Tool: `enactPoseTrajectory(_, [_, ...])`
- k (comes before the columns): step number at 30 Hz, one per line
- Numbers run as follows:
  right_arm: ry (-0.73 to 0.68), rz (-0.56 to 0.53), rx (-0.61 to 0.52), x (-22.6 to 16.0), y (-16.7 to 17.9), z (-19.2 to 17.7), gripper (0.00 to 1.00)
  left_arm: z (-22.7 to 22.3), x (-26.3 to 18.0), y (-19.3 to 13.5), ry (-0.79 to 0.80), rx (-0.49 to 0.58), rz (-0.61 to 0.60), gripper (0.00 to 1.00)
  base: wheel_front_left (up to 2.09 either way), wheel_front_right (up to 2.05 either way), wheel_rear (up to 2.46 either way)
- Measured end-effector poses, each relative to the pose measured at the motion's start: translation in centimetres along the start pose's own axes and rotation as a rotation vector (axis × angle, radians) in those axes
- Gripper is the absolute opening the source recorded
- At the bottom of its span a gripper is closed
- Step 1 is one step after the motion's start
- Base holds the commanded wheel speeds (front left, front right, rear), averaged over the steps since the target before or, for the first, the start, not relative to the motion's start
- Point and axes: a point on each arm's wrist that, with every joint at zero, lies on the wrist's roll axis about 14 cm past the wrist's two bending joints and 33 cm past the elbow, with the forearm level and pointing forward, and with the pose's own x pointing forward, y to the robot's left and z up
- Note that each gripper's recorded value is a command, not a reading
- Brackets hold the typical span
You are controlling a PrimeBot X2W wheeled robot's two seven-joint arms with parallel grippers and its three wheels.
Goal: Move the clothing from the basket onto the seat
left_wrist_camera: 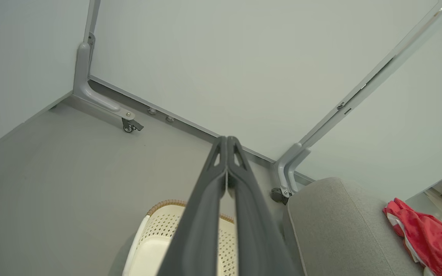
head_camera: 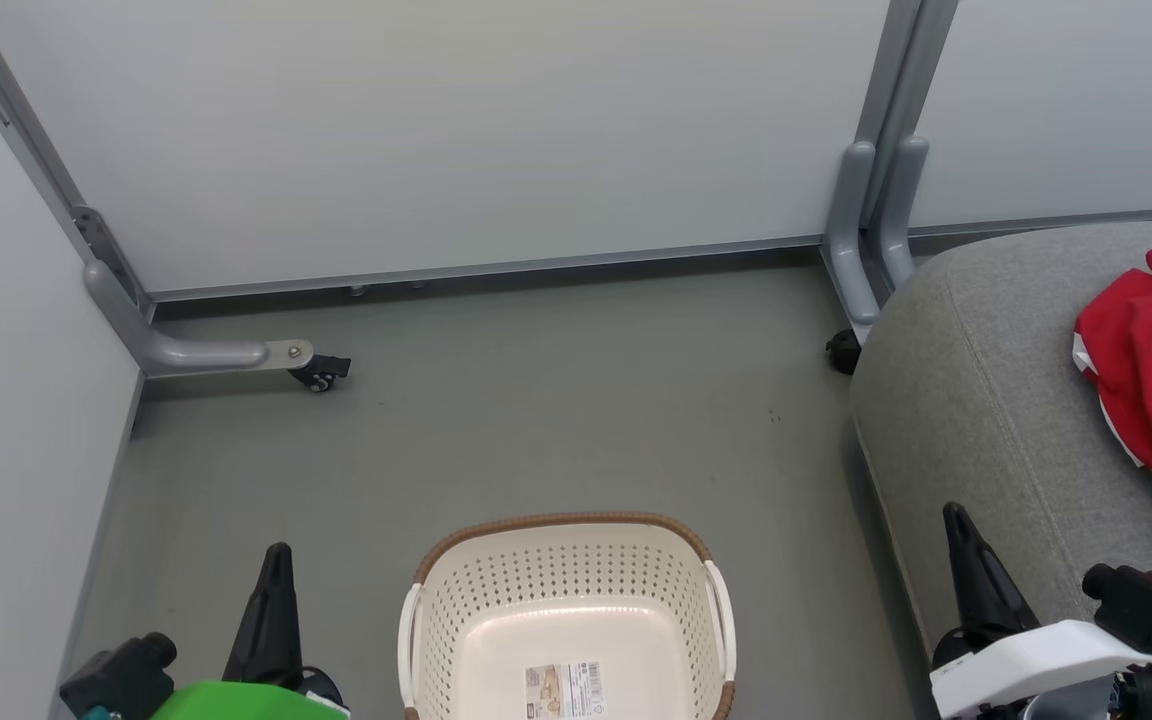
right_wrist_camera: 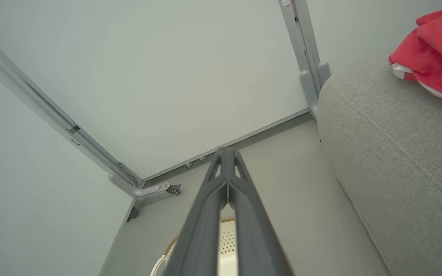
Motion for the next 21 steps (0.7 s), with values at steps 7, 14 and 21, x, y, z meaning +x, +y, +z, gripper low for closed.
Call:
enactPoseTrajectory(7, [0.007,-0.025,0.105,0.2,-0.6,0.0,0.00,0.3,0.5,0.3,0.001,-0.095,0.013,0.00,0.00,0.00,0.00])
enactPoseTrajectory(14, [0.007,-0.044,0.202,0.5,-1.0,0.1,0.00,0.5,0.9,0.6,0.003,-0.188,0.025,0.00,0.00,0.00,0.00])
enactPoseTrajectory(21, [0.007,-0.057,0.293,0.8,-1.3,0.3,0.00,0.8,1.3,0.9,0.003,-0.271,0.033,0.00,0.00,0.00,0.00])
